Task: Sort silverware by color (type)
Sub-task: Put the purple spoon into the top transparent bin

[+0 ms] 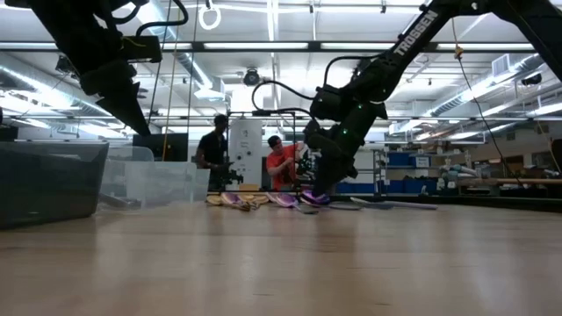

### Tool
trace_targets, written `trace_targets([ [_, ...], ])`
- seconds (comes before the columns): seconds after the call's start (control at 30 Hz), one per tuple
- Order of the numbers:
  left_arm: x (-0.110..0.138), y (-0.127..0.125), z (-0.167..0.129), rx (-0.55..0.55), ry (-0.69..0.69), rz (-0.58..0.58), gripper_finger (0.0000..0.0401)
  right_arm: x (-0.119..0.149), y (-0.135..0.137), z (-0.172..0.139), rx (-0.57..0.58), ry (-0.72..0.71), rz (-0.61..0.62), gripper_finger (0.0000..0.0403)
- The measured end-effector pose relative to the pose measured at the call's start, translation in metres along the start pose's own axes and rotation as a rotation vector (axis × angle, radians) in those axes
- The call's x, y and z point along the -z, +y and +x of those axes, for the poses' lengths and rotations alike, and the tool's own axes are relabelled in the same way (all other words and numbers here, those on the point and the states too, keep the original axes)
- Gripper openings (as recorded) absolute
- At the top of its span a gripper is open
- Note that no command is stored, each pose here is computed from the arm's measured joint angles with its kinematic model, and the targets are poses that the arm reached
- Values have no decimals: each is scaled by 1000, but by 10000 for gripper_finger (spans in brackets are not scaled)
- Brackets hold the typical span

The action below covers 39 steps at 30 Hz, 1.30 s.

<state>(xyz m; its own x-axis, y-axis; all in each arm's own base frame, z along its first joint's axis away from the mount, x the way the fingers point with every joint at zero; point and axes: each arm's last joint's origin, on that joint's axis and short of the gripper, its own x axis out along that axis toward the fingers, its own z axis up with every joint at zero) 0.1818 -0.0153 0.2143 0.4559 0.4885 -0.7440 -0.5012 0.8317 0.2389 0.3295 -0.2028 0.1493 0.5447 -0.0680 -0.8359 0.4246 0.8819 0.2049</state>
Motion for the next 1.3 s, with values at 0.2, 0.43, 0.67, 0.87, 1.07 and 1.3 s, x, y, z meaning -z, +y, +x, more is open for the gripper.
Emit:
trace_targets([
  [0.2, -3, -3, -1, 20, -34, -17, 157, -5, 4, -13, 19, -37, -11, 7],
  [0.43, -26, -12, -4, 99, -240, -12, 157, -21, 26, -42, -1, -175, -78, 7],
  [0.67, -50, -21, -1, 140, -424, -62, 157, -35, 71, -74, -62, -355, -192, 7],
  [0.87, -61, -23, 9, 127, -481, -66, 179, -41, 120, -97, -14, -542, -310, 7],
  [1.07, -73, -11, 18, 220, -511, -112, 236, -40, 154, -107, -52, -657, -378, 7],
  [1.3, -81, 0, 22, 272, -546, -133, 264, -40, 179, -113, -27, -763, -430, 7],
])
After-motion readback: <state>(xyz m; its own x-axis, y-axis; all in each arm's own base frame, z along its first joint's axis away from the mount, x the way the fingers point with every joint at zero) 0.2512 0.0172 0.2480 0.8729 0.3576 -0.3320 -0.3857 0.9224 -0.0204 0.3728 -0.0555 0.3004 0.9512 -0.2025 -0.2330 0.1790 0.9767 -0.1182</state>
